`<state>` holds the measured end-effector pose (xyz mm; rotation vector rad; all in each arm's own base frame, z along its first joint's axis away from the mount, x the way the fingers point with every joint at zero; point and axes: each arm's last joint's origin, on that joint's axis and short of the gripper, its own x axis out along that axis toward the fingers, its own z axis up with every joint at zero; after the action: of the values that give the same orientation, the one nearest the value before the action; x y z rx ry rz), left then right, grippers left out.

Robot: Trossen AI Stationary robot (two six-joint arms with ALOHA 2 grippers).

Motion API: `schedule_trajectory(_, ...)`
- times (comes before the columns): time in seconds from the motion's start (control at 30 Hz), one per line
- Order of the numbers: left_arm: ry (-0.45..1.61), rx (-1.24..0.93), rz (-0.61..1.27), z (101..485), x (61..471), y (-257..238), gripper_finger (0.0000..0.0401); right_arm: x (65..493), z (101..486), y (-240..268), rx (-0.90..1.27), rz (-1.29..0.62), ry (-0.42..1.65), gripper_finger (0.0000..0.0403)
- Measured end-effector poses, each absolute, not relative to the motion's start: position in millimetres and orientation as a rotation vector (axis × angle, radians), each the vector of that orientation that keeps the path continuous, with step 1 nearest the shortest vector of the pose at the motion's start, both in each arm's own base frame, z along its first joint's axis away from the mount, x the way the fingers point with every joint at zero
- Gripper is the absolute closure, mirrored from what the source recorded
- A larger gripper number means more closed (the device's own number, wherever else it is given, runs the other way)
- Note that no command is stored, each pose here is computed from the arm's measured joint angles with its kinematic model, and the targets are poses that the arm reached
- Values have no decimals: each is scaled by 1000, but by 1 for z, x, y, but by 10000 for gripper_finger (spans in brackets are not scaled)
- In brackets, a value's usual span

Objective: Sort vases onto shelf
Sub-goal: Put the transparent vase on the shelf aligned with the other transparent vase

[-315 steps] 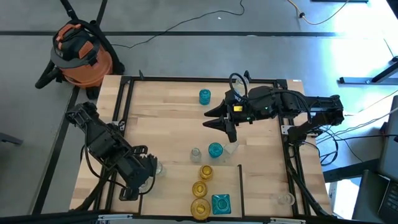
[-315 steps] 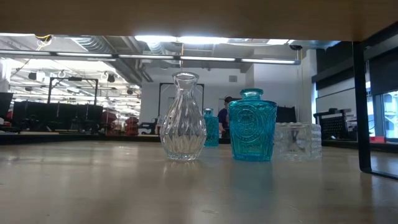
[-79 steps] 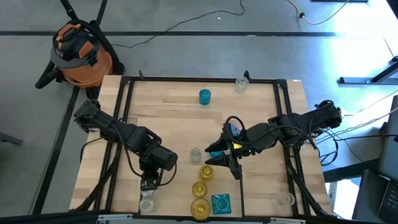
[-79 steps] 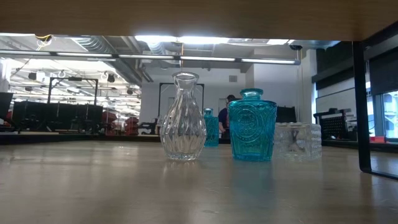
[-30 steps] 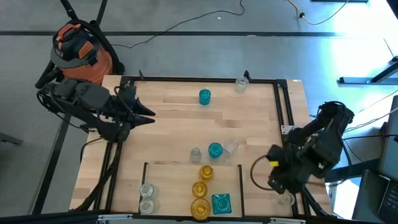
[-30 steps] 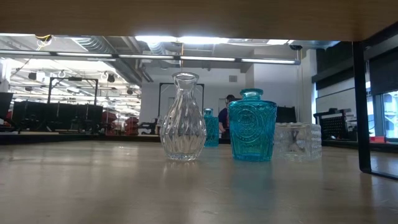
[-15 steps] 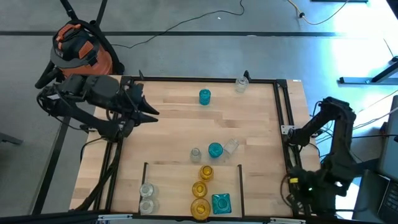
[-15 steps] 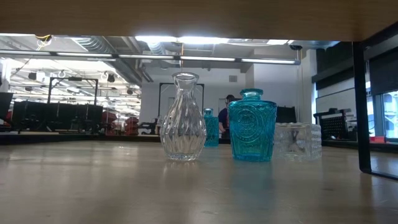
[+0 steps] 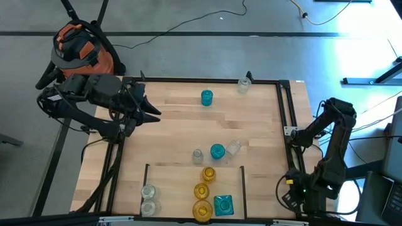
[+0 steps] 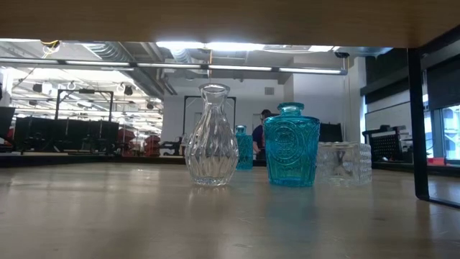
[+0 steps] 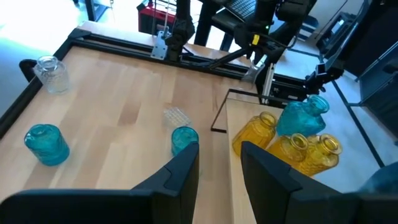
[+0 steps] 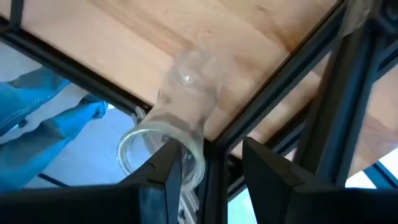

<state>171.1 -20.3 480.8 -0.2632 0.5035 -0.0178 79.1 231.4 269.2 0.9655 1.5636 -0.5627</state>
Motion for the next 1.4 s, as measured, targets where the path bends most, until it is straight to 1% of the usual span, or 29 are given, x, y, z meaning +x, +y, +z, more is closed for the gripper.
schedule_trajectory(0.13,512,-264,-13,479,175,-21,289,81,255,236,999,-489,1553,270)
schedule_trajectory(0.2,520,-261,-8,478,180,-21,289,83,246,239,1023,-442,1539,278)
schedule_trajectory(0.27,523,-257,-8,477,182,-21,289,83,240,240,1034,-418,1532,300)
schedule_trajectory(0.4,545,-237,-7,473,192,-22,289,91,238,232,1012,-448,1538,383)
schedule_trajectory(0.43,552,-231,-6,472,194,-22,289,95,239,229,1008,-443,1525,390)
schedule_trajectory(0.53,561,-229,3,469,201,-21,289,106,246,213,990,-448,1508,389)
schedule_trajectory(0.63,567,-209,8,467,206,-20,289,120,263,190,931,-459,1490,397)
schedule_trajectory(0.73,569,-202,18,466,208,-17,289,136,286,163,809,-517,1459,397)
schedule_trajectory(0.83,571,-186,46,464,214,-15,289,154,316,135,727,-526,1369,398)
schedule_trajectory(0.97,570,-102,51,458,236,-12,289,182,356,99,687,-510,1132,399)
schedule_trajectory(1.1,553,10,68,447,269,-12,289,206,388,66,674,-471,893,400)
schedule_trajectory(1.17,556,33,65,439,285,-12,285,216,402,53,670,-446,779,400)
schedule_trajectory(1.27,532,36,85,431,307,-12,264,226,416,40,659,-409,659,401)
schedule_trajectory(1.33,496,36,109,429,319,-10,239,232,421,34,666,-379,597,401)
schedule_trajectory(1.4,452,32,134,428,328,-6,210,239,422,31,664,-358,579,401)
